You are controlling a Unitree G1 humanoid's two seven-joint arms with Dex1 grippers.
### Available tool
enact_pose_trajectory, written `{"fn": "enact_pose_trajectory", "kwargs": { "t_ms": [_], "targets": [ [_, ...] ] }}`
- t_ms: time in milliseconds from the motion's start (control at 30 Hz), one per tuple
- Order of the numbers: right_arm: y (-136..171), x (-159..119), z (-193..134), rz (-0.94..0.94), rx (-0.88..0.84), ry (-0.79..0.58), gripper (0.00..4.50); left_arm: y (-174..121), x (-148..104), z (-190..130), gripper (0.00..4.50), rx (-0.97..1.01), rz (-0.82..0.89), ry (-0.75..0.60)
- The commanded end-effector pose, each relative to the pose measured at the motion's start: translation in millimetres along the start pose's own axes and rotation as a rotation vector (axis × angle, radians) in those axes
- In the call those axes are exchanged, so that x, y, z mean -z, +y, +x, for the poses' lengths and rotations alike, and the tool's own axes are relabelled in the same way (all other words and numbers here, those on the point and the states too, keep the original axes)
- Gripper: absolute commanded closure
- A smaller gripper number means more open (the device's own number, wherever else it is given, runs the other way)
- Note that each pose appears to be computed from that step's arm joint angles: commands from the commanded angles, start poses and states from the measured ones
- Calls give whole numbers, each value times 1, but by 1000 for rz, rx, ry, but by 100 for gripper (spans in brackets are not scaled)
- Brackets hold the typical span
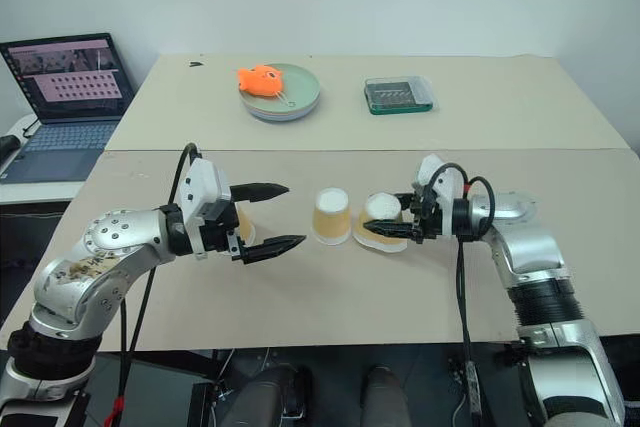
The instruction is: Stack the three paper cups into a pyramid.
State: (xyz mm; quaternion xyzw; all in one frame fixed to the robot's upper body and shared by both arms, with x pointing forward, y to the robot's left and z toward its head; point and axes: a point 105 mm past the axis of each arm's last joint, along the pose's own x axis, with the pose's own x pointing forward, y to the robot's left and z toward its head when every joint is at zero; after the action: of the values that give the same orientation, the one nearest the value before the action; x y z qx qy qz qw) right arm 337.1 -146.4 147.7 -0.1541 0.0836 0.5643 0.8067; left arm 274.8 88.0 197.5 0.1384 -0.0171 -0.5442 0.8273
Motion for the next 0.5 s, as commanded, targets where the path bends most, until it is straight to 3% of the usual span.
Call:
{"fn": "enact_pose_trajectory", "kwargs": {
  "t_ms": [33, 500],
  "targets": [
    [-7, -13, 1, -74, 10, -24, 217, -1, -13, -5, 0, -8, 41, -28],
    [-20, -13, 18, -101, 13, -20, 217, -1, -14, -7, 0, -20, 39, -23]
  ]
}}
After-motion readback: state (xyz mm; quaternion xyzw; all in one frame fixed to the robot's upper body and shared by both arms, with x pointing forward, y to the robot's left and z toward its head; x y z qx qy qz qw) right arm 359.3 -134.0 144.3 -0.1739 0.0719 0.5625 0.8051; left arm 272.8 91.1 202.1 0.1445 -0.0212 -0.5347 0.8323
